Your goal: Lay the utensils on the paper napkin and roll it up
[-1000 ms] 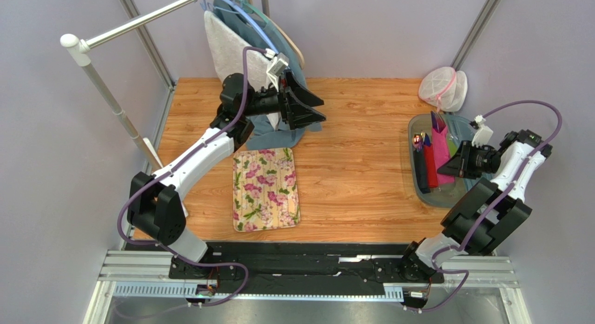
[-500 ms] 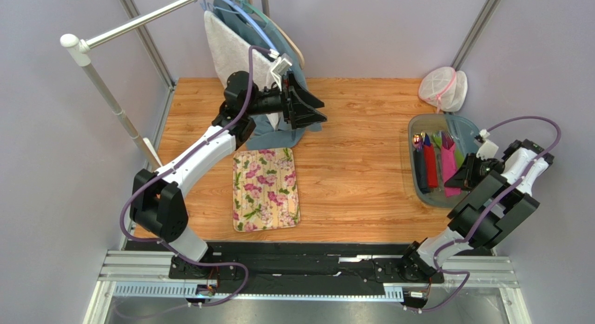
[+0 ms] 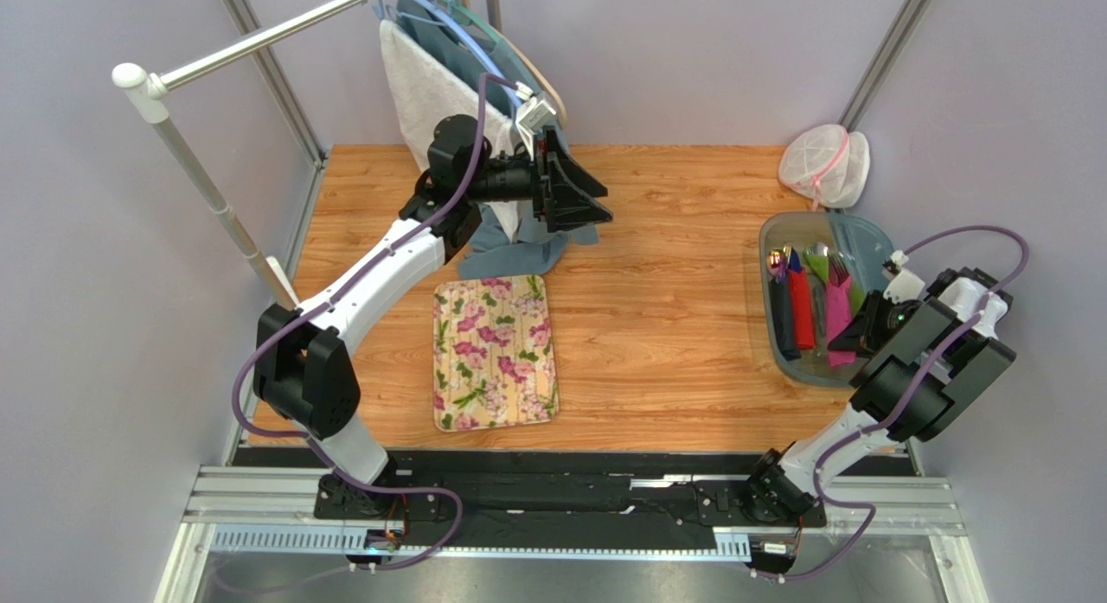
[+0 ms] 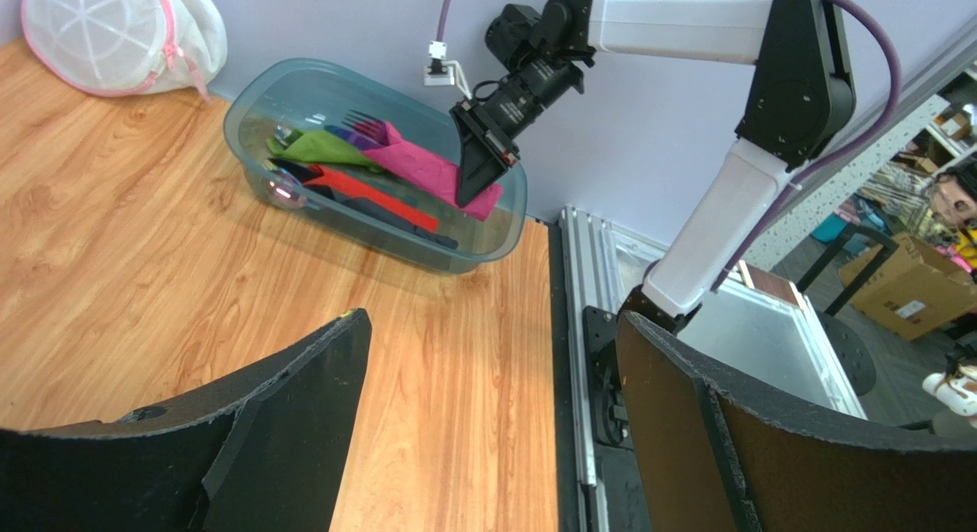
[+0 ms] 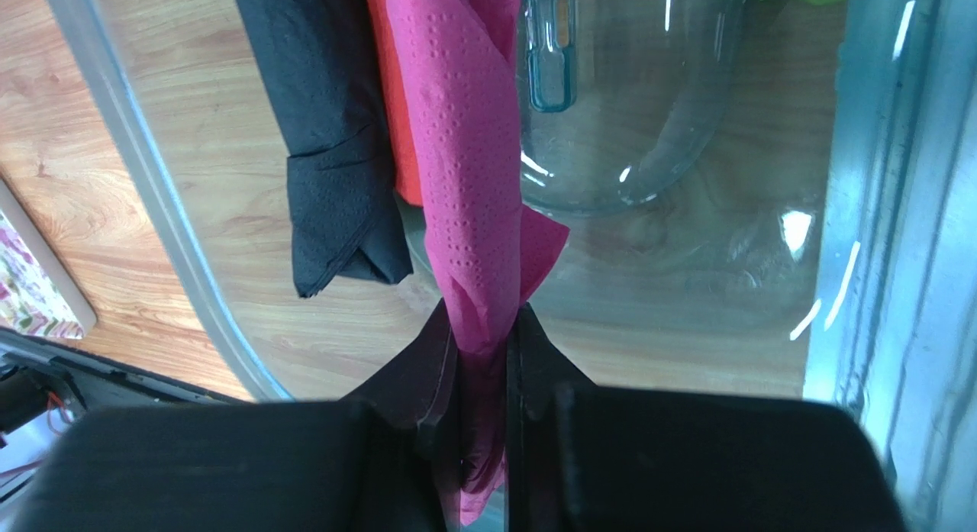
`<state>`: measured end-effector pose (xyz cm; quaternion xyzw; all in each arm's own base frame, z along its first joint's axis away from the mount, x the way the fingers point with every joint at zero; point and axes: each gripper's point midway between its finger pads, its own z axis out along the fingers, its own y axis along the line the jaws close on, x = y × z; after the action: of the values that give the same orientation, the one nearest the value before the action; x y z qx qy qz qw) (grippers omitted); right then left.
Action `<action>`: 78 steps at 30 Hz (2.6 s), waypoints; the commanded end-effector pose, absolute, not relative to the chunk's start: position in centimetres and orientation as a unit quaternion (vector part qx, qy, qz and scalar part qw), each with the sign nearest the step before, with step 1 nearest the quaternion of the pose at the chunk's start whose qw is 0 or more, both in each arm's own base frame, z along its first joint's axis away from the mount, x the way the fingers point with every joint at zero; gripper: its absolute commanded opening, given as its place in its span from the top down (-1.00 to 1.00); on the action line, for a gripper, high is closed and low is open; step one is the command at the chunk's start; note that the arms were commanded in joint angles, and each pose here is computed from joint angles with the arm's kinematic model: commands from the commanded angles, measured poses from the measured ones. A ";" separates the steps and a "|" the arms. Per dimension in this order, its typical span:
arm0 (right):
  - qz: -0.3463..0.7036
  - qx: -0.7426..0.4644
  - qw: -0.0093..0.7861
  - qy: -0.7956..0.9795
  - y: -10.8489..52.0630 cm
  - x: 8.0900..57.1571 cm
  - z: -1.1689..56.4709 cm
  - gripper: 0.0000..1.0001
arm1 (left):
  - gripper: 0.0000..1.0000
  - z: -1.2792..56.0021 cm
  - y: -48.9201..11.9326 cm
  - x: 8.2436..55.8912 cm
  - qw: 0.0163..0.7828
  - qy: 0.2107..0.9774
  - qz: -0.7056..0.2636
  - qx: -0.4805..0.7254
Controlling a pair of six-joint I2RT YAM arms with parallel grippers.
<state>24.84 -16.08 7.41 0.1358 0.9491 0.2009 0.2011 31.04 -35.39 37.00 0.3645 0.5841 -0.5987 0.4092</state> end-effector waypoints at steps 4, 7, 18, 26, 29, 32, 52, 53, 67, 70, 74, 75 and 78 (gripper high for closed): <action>0.226 0.108 0.235 0.939 -16.0 27.9 7.8 1.00 | -0.72 38.0 -35.5 31.3 0.415 0.570 -0.595 0.385; 0.238 0.104 0.223 0.940 -15.7 28.2 7.2 1.00 | -0.72 38.0 -35.5 31.4 0.415 0.570 -0.595 0.385; 0.264 0.110 0.191 0.939 -16.2 28.8 5.1 1.00 | -0.72 37.7 -35.5 31.6 0.414 0.575 -0.595 0.380; 0.285 0.123 0.168 0.936 -16.4 29.5 3.8 1.00 | -0.72 37.6 -35.3 32.3 0.411 0.581 -0.594 0.375; 0.291 0.133 0.150 0.935 -16.4 29.2 3.0 1.00 | -0.72 37.6 -35.5 32.4 0.409 0.581 -0.596 0.374; 0.289 0.144 0.137 0.936 -16.6 29.2 2.6 1.00 | -0.72 37.5 -35.6 32.6 0.407 0.583 -0.597 0.371; 0.208 0.150 0.115 0.960 -19.3 28.5 1.8 -0.04 | -0.72 37.6 -35.8 33.2 0.406 0.587 -0.598 0.365; 0.206 0.151 0.116 0.960 -19.4 28.5 1.9 -0.05 | -0.72 37.5 -35.8 33.2 0.405 0.587 -0.598 0.364; 0.155 0.120 0.180 0.964 -19.5 30.1 6.7 -0.56 | -0.74 37.7 -35.7 33.4 0.418 0.587 -0.592 0.360; 0.129 0.106 0.194 0.967 -19.4 30.4 7.9 -0.68 | -0.75 37.5 -35.6 33.5 0.424 0.590 -0.586 0.359; 0.101 0.080 0.206 0.970 -18.9 30.8 9.4 -0.71 | -0.86 37.3 -35.3 33.6 0.436 0.594 -0.572 0.360; 0.090 0.074 0.213 0.970 -18.9 30.8 10.2 -0.72 | -0.89 37.1 -35.3 33.9 0.440 0.598 -0.567 0.357; 0.077 0.053 0.231 0.969 -18.0 31.3 12.2 -0.83 | -0.98 36.8 -34.7 34.4 0.453 0.613 -0.541 0.356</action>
<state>30.17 -17.95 9.06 0.0818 0.9714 0.1218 0.1865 34.22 -35.89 35.14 0.3449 0.6170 -0.5784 0.4072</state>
